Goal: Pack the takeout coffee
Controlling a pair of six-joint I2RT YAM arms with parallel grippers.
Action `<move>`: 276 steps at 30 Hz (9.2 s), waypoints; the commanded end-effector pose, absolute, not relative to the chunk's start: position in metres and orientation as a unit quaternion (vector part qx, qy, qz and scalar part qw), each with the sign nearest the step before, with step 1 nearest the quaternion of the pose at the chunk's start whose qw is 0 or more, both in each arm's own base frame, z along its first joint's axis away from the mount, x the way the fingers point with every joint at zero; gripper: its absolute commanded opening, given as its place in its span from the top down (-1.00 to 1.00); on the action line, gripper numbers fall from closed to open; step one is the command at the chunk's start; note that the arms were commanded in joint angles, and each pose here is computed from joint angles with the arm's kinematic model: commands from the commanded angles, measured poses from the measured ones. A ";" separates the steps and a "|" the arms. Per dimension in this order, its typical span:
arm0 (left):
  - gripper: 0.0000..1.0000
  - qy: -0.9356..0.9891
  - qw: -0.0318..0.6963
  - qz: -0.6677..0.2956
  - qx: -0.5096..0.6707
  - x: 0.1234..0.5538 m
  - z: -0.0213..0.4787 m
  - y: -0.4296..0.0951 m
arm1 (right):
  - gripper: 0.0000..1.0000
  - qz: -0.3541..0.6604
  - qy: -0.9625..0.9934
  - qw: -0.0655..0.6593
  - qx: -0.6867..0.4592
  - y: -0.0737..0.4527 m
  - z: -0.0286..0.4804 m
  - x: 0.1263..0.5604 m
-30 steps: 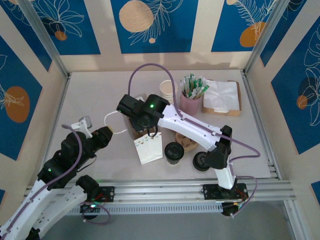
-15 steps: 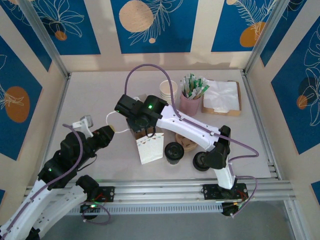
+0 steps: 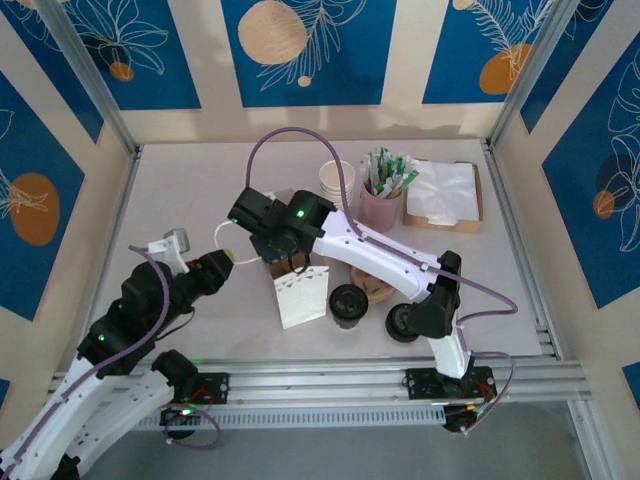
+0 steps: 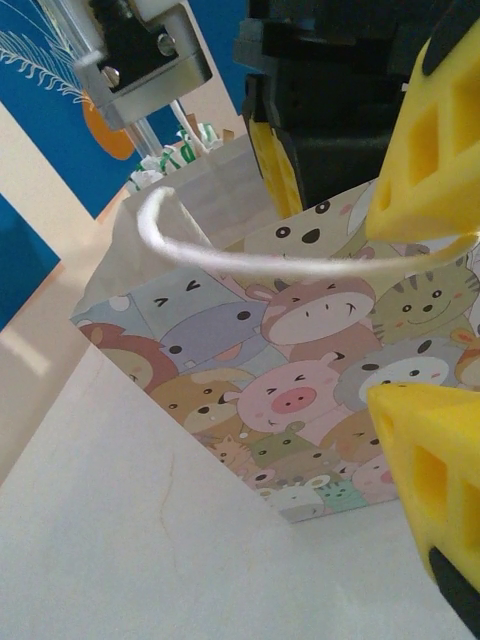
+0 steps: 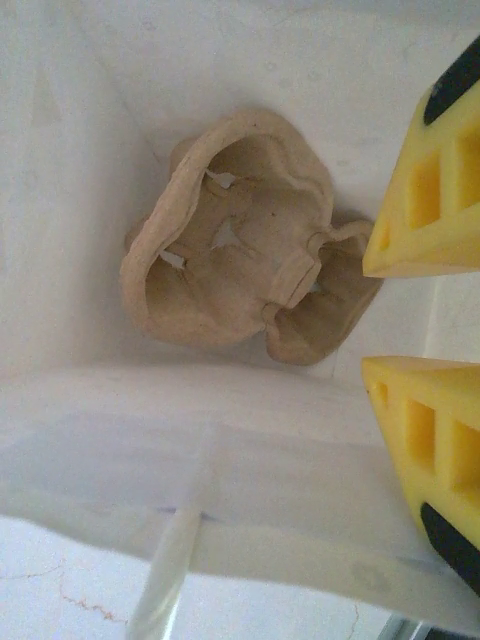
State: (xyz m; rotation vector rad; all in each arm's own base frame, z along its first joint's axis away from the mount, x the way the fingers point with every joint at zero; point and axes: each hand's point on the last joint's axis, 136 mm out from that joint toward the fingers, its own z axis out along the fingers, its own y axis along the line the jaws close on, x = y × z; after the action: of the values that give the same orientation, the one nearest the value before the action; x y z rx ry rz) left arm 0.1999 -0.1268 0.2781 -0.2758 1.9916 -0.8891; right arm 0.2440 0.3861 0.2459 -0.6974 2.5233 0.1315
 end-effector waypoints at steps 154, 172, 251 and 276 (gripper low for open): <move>-0.17 0.904 0.289 -0.311 -0.043 0.380 0.219 -0.132 | 1.00 0.068 0.942 0.228 -0.237 0.400 0.119 0.295; -0.20 0.907 0.303 -0.289 -0.048 0.379 0.222 -0.123 | 0.79 0.090 0.921 0.279 -0.255 0.413 0.175 0.289; -0.38 0.893 0.375 -0.249 -0.027 0.366 0.255 -0.106 | 0.55 0.171 0.845 0.380 -0.336 0.383 0.340 0.191; -0.40 0.896 0.371 -0.243 -0.030 0.367 0.253 -0.105 | 0.52 0.191 0.816 0.462 -0.290 0.333 0.389 0.194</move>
State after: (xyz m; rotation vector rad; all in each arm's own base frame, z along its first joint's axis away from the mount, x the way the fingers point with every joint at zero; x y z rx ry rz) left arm 0.3689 -0.1023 0.2561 -0.0951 2.2831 -0.6217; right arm 0.1888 0.3470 0.3685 -0.7717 2.0694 0.4666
